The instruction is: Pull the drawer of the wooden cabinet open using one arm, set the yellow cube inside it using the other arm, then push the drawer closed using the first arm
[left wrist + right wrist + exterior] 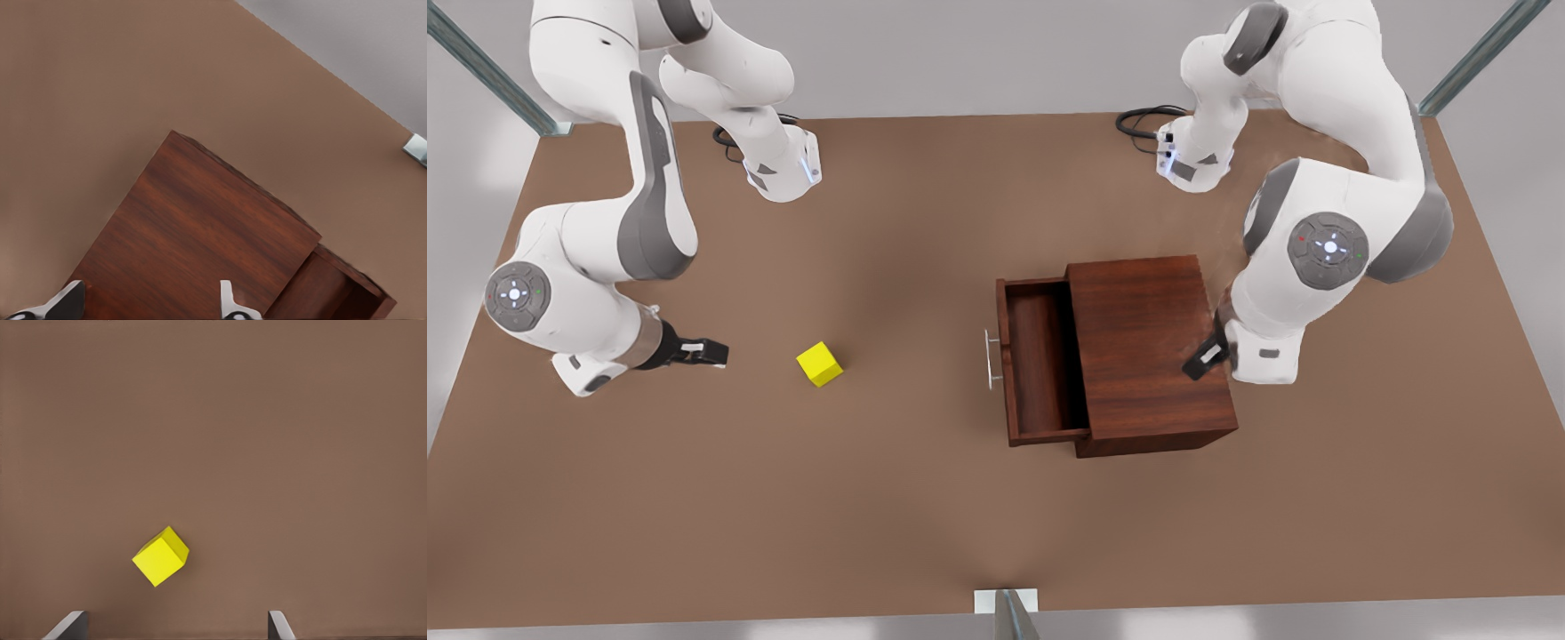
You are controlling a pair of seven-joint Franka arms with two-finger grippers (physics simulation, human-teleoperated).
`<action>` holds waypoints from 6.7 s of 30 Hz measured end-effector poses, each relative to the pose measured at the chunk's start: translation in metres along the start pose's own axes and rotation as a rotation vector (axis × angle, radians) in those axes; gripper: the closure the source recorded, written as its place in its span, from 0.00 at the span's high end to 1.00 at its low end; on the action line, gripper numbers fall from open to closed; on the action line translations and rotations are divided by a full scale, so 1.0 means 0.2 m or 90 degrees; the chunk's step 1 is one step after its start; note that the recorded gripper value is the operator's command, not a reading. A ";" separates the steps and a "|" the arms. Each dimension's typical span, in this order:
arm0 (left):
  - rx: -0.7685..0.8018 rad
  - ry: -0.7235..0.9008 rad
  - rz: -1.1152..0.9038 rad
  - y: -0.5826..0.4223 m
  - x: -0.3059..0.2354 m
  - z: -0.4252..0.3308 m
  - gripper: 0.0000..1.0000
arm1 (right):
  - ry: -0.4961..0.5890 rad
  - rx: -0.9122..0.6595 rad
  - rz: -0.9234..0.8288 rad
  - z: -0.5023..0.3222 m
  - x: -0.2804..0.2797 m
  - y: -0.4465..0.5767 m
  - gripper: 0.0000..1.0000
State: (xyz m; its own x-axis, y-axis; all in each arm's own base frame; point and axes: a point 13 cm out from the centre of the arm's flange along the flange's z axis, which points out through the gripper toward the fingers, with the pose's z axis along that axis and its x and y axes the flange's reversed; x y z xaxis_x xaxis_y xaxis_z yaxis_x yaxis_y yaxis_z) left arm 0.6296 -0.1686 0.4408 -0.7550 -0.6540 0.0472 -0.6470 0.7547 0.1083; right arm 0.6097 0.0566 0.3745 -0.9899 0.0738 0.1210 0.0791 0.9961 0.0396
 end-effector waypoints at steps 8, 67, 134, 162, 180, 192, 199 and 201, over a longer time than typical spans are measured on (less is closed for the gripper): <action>0.058 0.014 0.047 0.58 -0.26 0.00 1.00 | 0.065 -0.015 0.158 0.36 0.26 0.16 1.00; 0.077 0.010 0.480 0.58 -0.21 0.04 1.00 | 0.034 -0.025 0.639 1.64 0.25 0.27 0.84; 0.083 0.028 0.449 0.66 -0.27 0.10 1.00 | 0.048 -0.101 0.886 0.57 0.46 2.51 0.65; 0.065 -0.175 0.518 -1.20 1.36 0.55 1.00 | 0.033 0.091 0.740 -0.11 0.22 -0.47 1.00; 0.176 -0.183 0.250 -1.60 1.71 1.19 1.00 | 0.063 0.078 0.278 -0.11 0.20 -0.47 1.00; 0.100 -0.188 0.205 -1.47 1.51 1.27 1.00 | 0.072 0.071 0.148 -0.11 0.20 -0.46 1.00; 0.061 -0.190 0.198 -1.39 1.36 1.29 1.00 | 0.075 0.069 0.104 -0.11 0.20 -0.46 1.00; 0.046 -0.188 0.199 -1.37 1.33 1.31 1.00 | 0.076 0.069 0.095 -0.11 0.20 -0.46 1.00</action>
State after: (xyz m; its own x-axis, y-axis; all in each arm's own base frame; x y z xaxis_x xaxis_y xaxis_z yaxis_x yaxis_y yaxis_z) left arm 0.5787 -0.5350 0.1644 -0.9070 -0.3590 -0.2202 -0.3805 0.9227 0.0629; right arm 0.5654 -0.0336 0.3966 -0.9468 0.2209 0.2340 0.2044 0.9745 -0.0931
